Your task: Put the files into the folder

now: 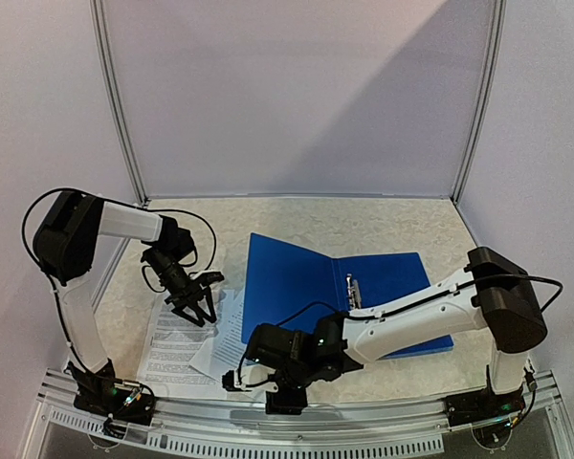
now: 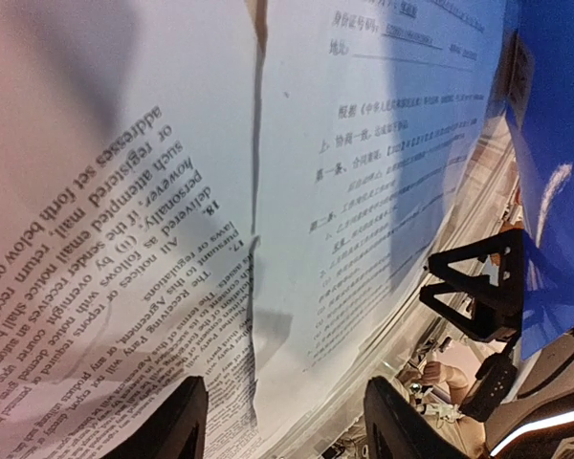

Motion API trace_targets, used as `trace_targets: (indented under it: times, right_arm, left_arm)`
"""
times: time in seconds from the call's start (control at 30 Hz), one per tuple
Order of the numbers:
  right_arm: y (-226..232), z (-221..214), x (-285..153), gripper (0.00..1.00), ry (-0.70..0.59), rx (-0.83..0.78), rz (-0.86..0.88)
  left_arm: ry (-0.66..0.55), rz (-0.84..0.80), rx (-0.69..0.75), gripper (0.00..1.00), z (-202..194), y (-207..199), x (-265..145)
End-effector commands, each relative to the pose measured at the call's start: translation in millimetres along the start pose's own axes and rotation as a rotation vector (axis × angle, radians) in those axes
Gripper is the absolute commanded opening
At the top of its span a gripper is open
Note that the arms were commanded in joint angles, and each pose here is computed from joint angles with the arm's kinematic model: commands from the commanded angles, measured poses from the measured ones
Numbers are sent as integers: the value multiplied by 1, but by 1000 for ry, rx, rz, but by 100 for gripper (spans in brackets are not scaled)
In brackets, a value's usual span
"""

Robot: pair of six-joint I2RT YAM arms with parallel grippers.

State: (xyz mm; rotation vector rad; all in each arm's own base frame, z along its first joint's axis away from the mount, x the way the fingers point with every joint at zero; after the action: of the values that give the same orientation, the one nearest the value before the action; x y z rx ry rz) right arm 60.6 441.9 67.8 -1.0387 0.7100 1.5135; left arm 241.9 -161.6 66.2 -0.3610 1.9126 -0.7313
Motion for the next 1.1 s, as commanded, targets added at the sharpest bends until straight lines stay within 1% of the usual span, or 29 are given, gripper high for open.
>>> trace_targets:
  times: [0.0, 0.17, 0.3, 0.4, 0.47, 0.53, 0.67, 0.77, 0.8, 0.83, 0.93, 1.07]
  right_arm:
    - [-28, -9, -1, 72, 46, 40, -96]
    - [-29, -12, 7, 72, 57, 30, -88]
    - [-11, -15, 16, 72, 48, 29, 55]
    - [0, -14, 15, 73, 37, 37, 137]
    - [4, -9, 9, 75, -1, 38, 173]
    - [4, -3, 3, 77, -29, 36, 173]
    - [0, -5, 7, 79, 2, 30, 159]
    - [2, -8, 13, 95, 26, 15, 167]
    - [2, -9, 15, 97, 37, 11, 158]
    - [0, -11, 16, 97, 47, 6, 139]
    - [-9, -21, 25, 92, 101, 8, 60]
    - [-15, -28, 35, 80, 135, 13, 0]
  left_arm:
    - [-31, 4, 33, 58, 2, -5, -3]
    - [-36, 6, 42, 58, 2, -7, -4]
    - [-32, 6, 39, 58, 2, -6, -4]
    - [-34, 8, 37, 58, 3, -6, -4]
    - [-32, 5, 37, 58, 3, -6, -4]
    - [-32, 4, 37, 58, 3, -6, -4]
    - [-34, 2, 39, 58, 3, -7, -4]
    - [-36, -1, 41, 58, 2, -8, -5]
    - [-37, -2, 42, 58, 2, -8, -5]
    - [-36, -4, 41, 58, 2, -8, -5]
    - [-34, -5, 40, 58, 3, -8, -4]
    - [-30, -9, 36, 58, 4, -8, -4]
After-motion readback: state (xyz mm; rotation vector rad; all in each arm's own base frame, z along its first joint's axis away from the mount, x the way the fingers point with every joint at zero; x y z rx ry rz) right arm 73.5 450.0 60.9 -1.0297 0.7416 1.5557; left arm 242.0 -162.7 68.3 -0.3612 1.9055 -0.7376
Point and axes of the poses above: each gripper's point midway between its finger pads, its own x axis out along the fingers, its own y axis along the line the jaws close on, z = x × y, the point moved 5 cm from there along -x, back along the fingers, and after that the axes turned 9 degrees about -x, right-handed, at the moved point
